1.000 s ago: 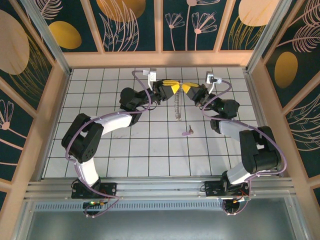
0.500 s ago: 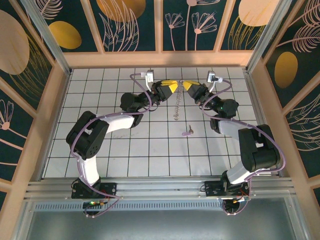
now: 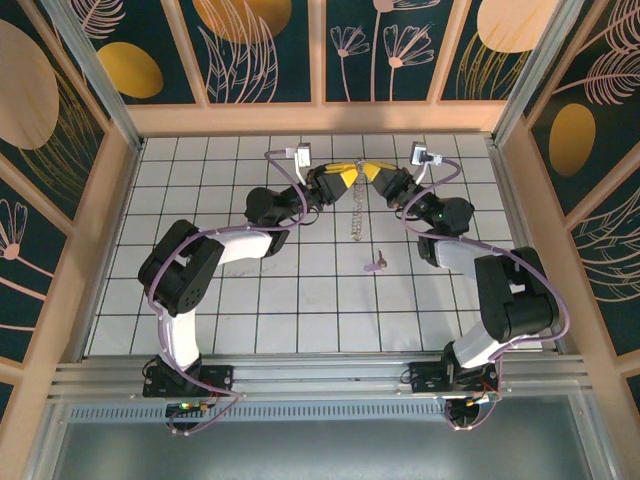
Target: Put the keys on the keyring
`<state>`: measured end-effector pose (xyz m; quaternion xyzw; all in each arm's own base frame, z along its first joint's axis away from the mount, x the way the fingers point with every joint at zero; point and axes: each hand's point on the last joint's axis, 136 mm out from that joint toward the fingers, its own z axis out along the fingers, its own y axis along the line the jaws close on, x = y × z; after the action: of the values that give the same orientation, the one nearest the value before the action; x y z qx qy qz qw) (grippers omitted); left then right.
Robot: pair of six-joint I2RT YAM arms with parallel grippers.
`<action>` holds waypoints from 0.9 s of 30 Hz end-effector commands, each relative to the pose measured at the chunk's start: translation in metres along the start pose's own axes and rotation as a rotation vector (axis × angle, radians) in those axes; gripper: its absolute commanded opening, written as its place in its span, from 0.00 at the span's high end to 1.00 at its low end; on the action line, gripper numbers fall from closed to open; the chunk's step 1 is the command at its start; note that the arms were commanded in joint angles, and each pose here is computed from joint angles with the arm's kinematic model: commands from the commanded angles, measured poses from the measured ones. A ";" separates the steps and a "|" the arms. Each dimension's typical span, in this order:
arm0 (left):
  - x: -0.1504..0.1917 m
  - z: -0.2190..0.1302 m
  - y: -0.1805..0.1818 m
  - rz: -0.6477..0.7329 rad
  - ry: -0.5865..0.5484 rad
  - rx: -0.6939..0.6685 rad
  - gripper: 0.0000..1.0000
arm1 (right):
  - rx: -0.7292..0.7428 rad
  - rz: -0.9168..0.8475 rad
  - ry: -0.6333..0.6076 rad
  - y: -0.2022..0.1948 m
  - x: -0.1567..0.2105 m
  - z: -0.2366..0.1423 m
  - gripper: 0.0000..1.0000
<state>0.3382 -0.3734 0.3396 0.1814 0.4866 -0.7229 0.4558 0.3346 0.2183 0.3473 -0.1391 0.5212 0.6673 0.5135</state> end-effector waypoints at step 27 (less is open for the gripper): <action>-0.002 0.010 -0.013 0.023 -0.017 0.085 0.99 | -0.106 -0.069 -0.030 0.023 -0.008 0.013 1.00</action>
<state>0.3459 -0.3762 0.3390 0.1682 0.4836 -0.7287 0.4548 0.3376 0.2246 0.3457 -0.1404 0.5212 0.6711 0.5082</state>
